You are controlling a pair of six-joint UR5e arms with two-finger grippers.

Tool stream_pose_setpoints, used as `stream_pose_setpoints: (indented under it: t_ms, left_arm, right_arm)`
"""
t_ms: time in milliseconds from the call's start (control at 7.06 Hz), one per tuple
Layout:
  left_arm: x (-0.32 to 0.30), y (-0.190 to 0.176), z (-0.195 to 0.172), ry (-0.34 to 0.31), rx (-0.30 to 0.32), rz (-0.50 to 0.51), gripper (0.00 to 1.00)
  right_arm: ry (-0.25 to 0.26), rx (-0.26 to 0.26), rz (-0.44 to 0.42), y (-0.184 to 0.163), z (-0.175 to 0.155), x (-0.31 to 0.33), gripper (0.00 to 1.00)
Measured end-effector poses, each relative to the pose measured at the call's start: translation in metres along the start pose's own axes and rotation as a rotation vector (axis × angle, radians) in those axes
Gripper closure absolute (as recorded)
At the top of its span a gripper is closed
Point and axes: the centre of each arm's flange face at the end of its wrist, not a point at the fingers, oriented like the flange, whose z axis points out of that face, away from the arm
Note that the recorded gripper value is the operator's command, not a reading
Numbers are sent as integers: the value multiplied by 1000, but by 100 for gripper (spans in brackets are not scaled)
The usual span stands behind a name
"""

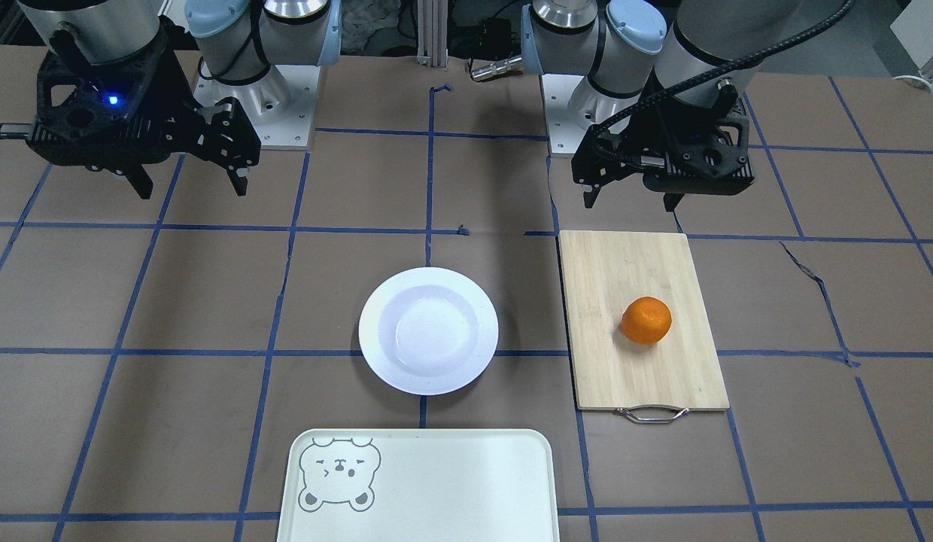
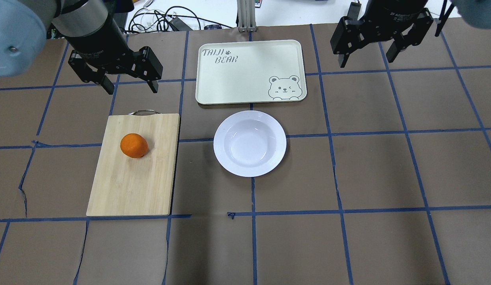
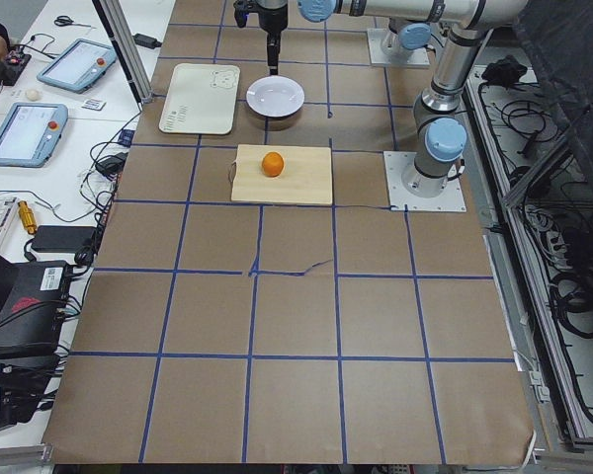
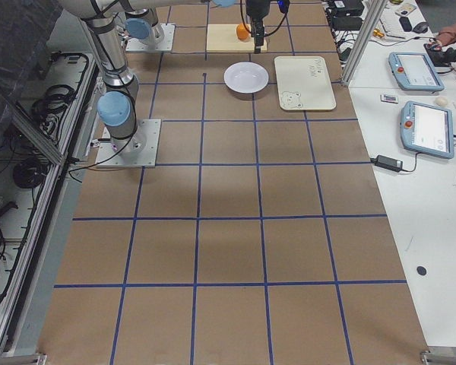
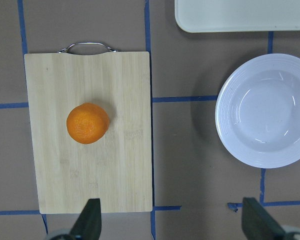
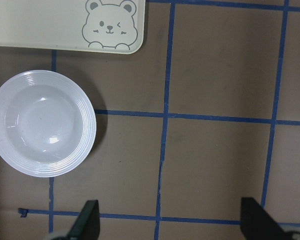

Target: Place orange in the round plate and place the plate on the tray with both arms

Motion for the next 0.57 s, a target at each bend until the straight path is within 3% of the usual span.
stream_pose_setpoints:
  t_ms: [567]
  left_arm:
    - [0, 1, 0, 0, -2, 1, 0]
  right_arm:
    - [-6, -7, 0, -3, 6, -1, 0]
